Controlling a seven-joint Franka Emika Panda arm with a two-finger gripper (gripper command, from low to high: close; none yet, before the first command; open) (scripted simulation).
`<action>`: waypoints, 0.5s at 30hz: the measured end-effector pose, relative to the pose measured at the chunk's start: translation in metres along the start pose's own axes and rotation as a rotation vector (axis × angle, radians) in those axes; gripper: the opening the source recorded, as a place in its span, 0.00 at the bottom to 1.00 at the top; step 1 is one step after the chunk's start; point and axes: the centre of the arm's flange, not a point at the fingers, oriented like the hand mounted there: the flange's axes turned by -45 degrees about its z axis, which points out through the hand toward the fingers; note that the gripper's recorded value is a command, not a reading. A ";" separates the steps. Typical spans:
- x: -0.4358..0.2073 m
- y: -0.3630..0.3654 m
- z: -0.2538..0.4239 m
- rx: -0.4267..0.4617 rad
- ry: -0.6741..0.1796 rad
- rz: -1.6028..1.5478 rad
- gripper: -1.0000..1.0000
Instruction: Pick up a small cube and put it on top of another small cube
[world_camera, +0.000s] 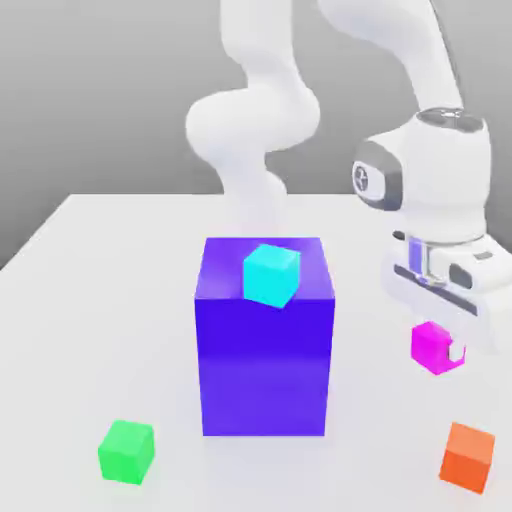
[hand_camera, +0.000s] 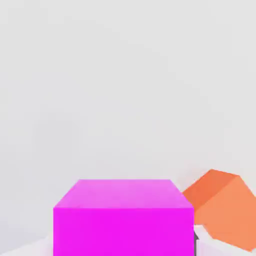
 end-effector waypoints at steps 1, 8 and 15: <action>-0.009 0.009 -0.004 -0.011 0.000 -0.008 0.00; -0.084 0.056 -0.029 -0.074 -0.022 -0.078 0.00; -0.177 0.068 -0.057 -0.103 -0.078 -0.149 0.00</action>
